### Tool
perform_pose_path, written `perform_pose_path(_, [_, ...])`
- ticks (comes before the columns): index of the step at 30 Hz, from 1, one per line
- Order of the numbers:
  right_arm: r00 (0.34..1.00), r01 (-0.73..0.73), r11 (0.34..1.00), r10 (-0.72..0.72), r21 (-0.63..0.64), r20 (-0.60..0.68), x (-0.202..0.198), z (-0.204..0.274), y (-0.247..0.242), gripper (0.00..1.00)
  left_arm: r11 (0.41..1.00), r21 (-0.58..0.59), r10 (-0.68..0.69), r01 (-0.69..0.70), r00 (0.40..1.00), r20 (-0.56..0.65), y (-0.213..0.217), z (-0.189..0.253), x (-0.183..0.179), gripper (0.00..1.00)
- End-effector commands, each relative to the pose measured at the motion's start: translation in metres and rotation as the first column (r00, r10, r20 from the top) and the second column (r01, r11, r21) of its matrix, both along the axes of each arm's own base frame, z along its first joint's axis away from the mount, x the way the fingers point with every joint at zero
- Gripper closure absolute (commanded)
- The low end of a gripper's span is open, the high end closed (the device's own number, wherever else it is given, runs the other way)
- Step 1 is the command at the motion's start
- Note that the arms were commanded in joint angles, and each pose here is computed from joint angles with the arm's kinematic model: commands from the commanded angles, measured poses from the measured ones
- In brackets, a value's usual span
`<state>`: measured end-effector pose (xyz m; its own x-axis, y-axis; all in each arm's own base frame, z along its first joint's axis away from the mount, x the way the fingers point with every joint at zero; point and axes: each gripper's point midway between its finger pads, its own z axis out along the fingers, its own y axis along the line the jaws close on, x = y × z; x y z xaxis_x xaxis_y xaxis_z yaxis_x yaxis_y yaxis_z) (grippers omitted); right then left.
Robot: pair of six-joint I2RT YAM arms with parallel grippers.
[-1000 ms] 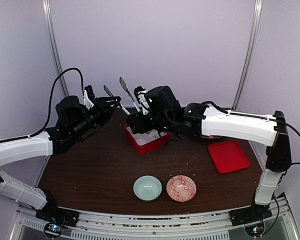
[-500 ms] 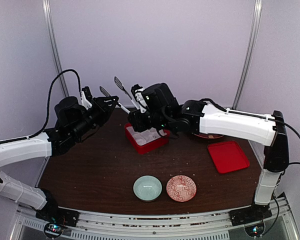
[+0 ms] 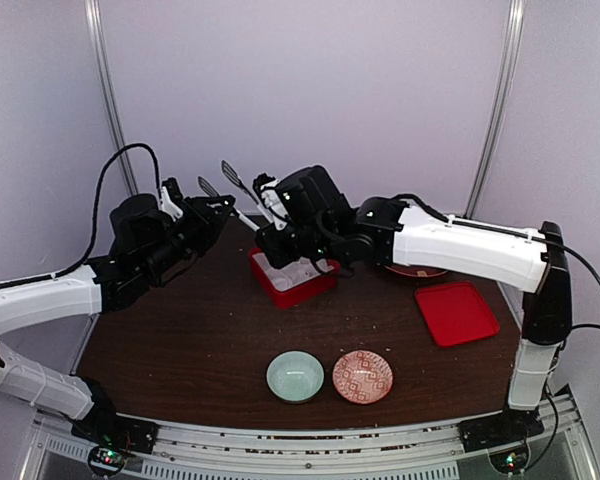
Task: Pack the chocolate
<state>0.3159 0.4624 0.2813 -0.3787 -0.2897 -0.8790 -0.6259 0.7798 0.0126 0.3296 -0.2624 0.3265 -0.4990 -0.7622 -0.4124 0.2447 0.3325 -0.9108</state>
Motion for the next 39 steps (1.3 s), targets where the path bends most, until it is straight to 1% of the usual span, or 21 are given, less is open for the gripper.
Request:
perform_pose_path(1, [0.998,0.055,0.998,-0.055,0.02,0.011,0.012,0.014,-0.01,0.58,1.0,-0.006,-0.003,0.004,1.0,0.006,0.0,0.014,-0.004,0.77])
perform_pose_path(5, [0.998,0.058,0.996,-0.056,0.068,-0.04,0.016,0.014,-0.019,0.62,0.999,0.047,0.0,0.0,1.0,-0.005,0.001,0.011,-0.005,0.53])
perform_pose_path(7, [0.996,0.065,0.993,-0.058,0.102,-0.069,0.019,0.015,-0.027,0.63,0.996,0.088,0.006,-0.006,1.0,0.004,0.005,0.011,-0.007,0.43])
perform_pose_path(10, [0.992,0.07,0.985,-0.052,0.159,-0.112,0.024,0.02,-0.043,0.65,0.99,0.143,0.014,-0.014,1.0,0.004,0.011,0.007,-0.011,0.23])
perform_pose_path(11, [0.991,0.072,0.983,-0.051,0.169,-0.126,0.026,0.02,-0.049,0.66,0.986,0.163,0.019,-0.019,1.0,0.005,0.014,0.006,-0.012,0.2])
perform_pose_path(12, [0.989,0.075,0.982,-0.051,0.174,-0.137,0.028,0.02,-0.055,0.67,0.982,0.188,0.024,-0.024,1.0,0.004,0.017,0.004,-0.013,0.18])
perform_pose_path(15, [0.982,0.093,0.982,-0.063,0.164,-0.179,0.034,0.012,-0.082,0.68,0.966,0.258,0.027,-0.025,1.0,-0.006,0.027,-0.001,-0.016,0.14])
perform_pose_path(18, [0.972,0.119,0.984,-0.089,0.129,-0.217,0.04,0.001,-0.114,0.71,0.945,0.326,0.015,-0.003,0.999,-0.033,0.034,-0.011,-0.014,0.13])
perform_pose_path(26, [0.924,0.22,0.973,-0.229,-0.062,-0.305,0.048,-0.035,-0.218,0.72,0.882,0.464,-0.061,0.082,0.996,-0.059,0.044,-0.03,-0.013,0.13])
perform_pose_path(31, [0.86,0.293,0.936,-0.347,-0.195,-0.373,0.05,-0.067,-0.281,0.72,0.852,0.509,-0.093,0.119,0.993,-0.076,0.045,-0.043,-0.015,0.13])
perform_pose_path(33, [0.832,0.322,0.919,-0.389,-0.227,-0.395,0.051,-0.079,-0.302,0.73,0.843,0.521,-0.103,0.134,0.991,-0.089,0.046,-0.049,-0.016,0.13])
perform_pose_path(36, [0.795,0.351,0.897,-0.436,-0.268,-0.421,0.054,-0.094,-0.325,0.73,0.836,0.528,-0.111,0.151,0.988,-0.107,0.047,-0.058,-0.017,0.13])
perform_pose_path(39, [0.769,0.342,0.888,-0.452,-0.307,-0.451,0.057,-0.112,-0.335,0.73,0.831,0.533,-0.115,0.162,0.986,-0.121,0.05,-0.066,-0.019,0.13])
